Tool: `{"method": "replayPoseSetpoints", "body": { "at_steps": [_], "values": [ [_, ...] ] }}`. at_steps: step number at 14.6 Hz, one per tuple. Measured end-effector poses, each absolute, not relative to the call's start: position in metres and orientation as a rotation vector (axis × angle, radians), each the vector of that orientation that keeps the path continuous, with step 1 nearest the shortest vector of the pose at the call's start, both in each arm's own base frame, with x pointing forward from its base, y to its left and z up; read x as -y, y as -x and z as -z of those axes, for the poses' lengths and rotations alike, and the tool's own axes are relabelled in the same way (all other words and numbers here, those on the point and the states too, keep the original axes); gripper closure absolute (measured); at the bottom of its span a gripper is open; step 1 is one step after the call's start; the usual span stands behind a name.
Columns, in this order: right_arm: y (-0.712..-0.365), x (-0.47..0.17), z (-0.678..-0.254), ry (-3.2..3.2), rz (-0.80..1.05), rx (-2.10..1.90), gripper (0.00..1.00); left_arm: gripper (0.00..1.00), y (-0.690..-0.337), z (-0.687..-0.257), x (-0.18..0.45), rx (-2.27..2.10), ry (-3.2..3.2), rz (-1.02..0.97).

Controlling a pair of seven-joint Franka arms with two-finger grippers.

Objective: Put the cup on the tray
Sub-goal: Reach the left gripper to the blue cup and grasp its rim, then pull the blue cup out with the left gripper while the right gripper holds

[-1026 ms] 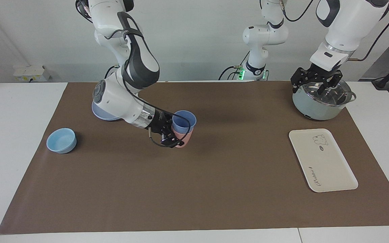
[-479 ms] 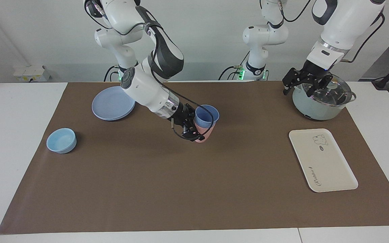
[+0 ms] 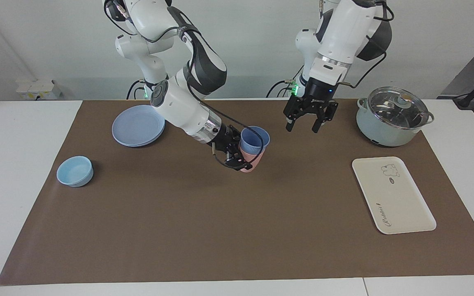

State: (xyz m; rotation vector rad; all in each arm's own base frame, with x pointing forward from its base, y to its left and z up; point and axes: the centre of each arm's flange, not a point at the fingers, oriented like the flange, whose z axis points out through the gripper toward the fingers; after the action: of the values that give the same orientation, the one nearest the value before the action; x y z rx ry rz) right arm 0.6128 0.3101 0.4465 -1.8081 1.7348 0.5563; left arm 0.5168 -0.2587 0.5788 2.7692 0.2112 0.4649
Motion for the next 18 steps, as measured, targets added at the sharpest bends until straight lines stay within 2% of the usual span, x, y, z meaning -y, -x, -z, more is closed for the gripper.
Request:
{"method": "replayPoseSetpoints", "body": {
  "at_steps": [1,8,10,11,14,17,18],
  "values": [
    [-0.613,-0.310,-0.446,1.808,-0.556,-1.735,0.22,0.07,-0.514,-0.577,0.267,-0.200,-2.759,-0.476],
    [-0.613,-0.310,-0.446,1.808,-0.556,-1.735,0.22,0.11,-0.509,-0.565,0.306,-0.246,-2.676,-0.525],
    [-0.613,-0.310,-0.446,1.808,-0.556,-1.736,0.22,0.15,-0.509,-0.553,0.322,-0.254,-2.664,-0.514],
    [-0.613,-0.310,-0.446,1.807,-0.556,-1.736,0.22,0.23,-0.509,-0.546,0.328,-0.264,-2.660,-0.506],
    [-0.613,-0.309,-0.446,1.807,-0.555,-1.736,0.22,0.61,-0.514,-0.542,0.330,-0.292,-2.654,-0.499],
    [-0.614,-0.308,-0.448,1.801,-0.547,-1.737,0.22,0.95,-0.519,-0.546,0.324,-0.326,-2.662,-0.480],
    [-0.615,-0.307,-0.448,1.798,-0.543,-1.737,0.22,0.95,-0.519,-0.549,0.324,-0.332,-2.660,-0.478]
  ]
}}
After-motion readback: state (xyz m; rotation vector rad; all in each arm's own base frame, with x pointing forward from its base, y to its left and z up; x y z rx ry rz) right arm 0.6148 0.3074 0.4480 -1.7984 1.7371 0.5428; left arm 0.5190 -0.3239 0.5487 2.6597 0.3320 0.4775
